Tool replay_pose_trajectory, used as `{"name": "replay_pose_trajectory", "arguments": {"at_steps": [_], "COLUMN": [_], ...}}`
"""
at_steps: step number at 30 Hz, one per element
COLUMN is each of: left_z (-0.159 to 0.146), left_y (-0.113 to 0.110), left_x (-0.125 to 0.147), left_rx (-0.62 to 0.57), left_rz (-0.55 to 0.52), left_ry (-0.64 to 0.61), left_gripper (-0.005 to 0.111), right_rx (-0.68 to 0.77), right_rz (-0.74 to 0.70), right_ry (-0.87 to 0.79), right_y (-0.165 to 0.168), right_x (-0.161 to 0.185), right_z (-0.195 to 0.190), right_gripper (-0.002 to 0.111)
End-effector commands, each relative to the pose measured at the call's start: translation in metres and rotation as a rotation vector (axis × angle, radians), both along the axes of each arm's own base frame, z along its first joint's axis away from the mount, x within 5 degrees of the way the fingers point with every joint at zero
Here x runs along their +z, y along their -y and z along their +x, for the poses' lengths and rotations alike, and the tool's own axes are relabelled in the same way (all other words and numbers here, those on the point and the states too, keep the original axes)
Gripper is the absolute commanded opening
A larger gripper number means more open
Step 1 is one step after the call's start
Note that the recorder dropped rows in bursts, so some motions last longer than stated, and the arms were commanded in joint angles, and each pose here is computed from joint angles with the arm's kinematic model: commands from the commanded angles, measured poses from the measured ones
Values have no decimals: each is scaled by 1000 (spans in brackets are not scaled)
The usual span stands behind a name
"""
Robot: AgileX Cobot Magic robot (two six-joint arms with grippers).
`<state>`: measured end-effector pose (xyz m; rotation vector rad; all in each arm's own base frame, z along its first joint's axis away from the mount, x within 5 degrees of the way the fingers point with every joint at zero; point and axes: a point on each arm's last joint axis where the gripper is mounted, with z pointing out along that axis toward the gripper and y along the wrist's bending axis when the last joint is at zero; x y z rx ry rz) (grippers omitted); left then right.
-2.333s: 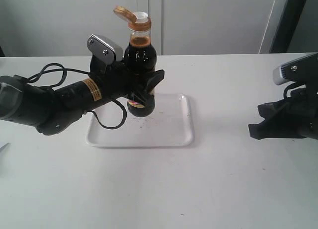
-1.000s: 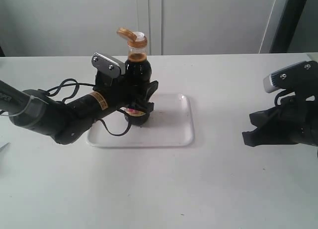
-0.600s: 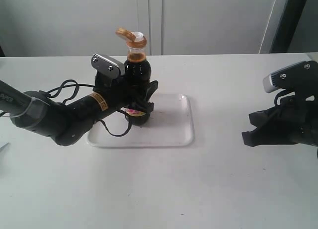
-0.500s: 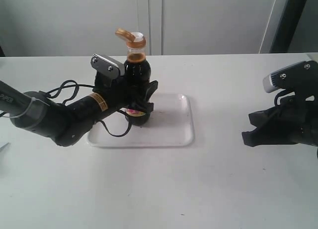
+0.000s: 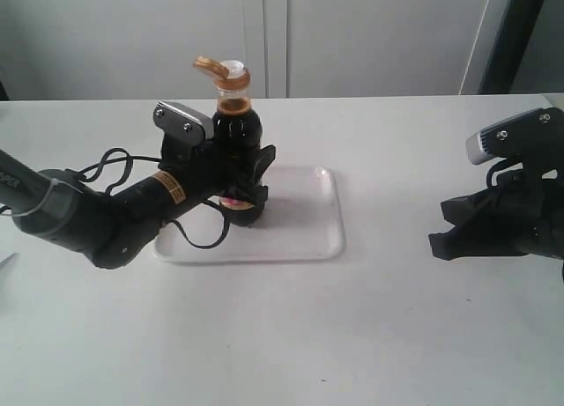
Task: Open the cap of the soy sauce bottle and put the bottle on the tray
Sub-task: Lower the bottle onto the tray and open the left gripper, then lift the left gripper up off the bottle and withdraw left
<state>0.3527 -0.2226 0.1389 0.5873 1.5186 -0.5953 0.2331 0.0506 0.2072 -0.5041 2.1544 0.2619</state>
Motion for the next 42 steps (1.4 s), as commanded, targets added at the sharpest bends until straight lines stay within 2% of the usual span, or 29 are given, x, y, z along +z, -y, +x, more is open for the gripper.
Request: {"name": "replay_pose_trajectory", "arguments": {"at_steps": [1, 3, 8, 11, 14, 25, 38, 42], "left_z": [-3, -3, -2, -1, -3, -6, -19, -22], "left_y": [-1, -1, -2, -4, -5, -5, -10, -12], "left_x": [3, 3, 3, 6, 13, 39, 67, 81], "left_rx": [-15, -15, 5, 23, 25, 7, -12, -14], "left_rz": [2, 2, -8, -21, -29, -89, -91, -130], "left_ry": [14, 14, 8, 8, 20, 46, 83, 91], "left_gripper": [10, 23, 63, 80, 90, 97, 97, 97], "right_rx": [9, 9, 9, 9, 9, 14, 27, 27], "right_rz": [-4, -4, -4, -4, -4, 0, 12, 12], "right_ry": [3, 3, 3, 3, 3, 4, 5, 5], "right_y": [-1, -1, -1, -1, -1, -1, -3, -3], "right_x": [0, 0, 0, 0, 0, 0, 1, 1], "right_z": [0, 0, 0, 0, 0, 0, -1, -1], "right_gripper": [0, 0, 0, 0, 0, 0, 0, 0]}}
